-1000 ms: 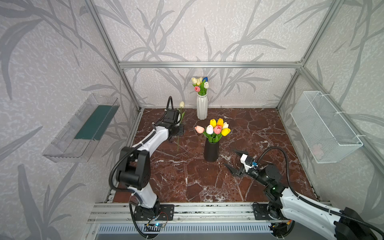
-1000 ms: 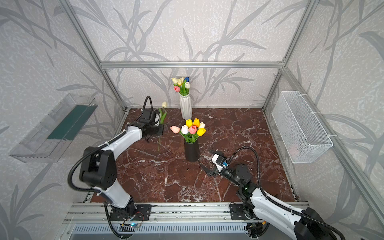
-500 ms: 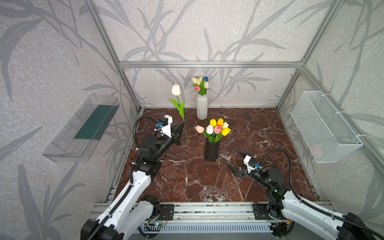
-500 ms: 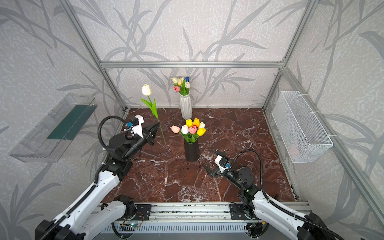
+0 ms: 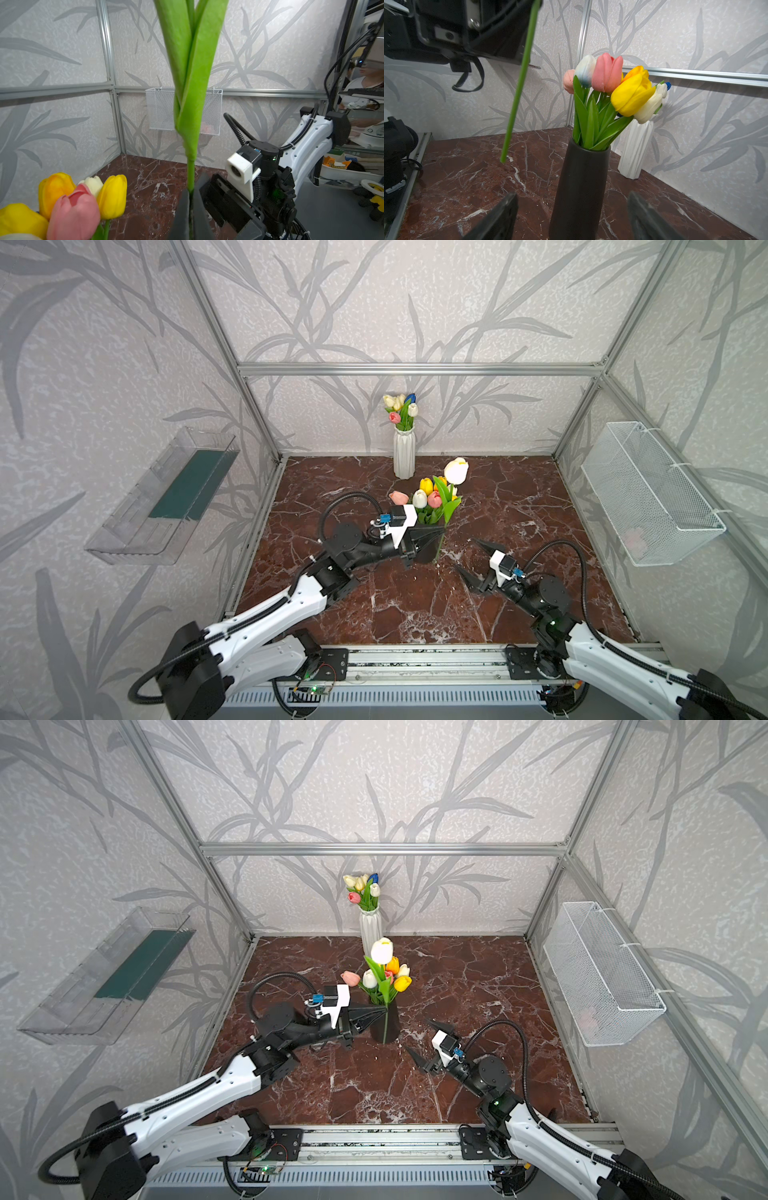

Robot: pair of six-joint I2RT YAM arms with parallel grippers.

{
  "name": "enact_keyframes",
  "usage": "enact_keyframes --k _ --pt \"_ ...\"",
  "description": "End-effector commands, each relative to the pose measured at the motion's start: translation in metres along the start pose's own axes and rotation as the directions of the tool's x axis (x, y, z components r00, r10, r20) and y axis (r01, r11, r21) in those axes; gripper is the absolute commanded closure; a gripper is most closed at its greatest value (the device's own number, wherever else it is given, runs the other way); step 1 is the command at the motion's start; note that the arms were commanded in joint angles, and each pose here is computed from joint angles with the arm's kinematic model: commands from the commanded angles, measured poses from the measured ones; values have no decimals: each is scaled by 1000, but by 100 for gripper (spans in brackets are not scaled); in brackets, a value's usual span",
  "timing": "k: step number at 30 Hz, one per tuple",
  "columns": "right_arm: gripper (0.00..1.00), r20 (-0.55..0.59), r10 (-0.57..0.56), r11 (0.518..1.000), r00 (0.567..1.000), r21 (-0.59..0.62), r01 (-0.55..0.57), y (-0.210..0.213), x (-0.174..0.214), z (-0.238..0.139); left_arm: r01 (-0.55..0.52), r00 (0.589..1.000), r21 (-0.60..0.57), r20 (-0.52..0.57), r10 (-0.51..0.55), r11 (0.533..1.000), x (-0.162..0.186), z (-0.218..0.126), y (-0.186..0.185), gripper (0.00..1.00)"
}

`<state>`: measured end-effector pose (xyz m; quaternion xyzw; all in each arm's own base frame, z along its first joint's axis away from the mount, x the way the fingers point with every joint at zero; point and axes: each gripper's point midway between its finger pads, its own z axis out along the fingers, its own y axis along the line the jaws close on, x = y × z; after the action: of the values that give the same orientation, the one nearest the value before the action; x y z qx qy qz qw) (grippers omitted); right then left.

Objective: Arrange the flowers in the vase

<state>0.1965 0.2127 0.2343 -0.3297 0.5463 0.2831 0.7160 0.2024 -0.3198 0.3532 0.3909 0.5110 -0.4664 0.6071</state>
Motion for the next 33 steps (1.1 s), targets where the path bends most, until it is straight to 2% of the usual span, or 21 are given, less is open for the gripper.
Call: enact_keyframes --k 1,6,20,33 --pt "17 13 -1 1000 1000 -12 1 3 -3 -1 -120 984 -41 131 124 992 -43 6 8 100" --pt "17 7 -6 1000 1000 -8 6 2 -2 -1 -123 976 -135 166 144 983 -49 8 37 100" --pt "17 -5 -6 1000 1000 -15 6 3 1 1 -185 972 -323 80 221 928 -29 -5 92 100" --pt "17 -7 -10 1000 1000 -15 10 3 1 1 -177 976 -350 58 209 920 -2 -2 106 100"
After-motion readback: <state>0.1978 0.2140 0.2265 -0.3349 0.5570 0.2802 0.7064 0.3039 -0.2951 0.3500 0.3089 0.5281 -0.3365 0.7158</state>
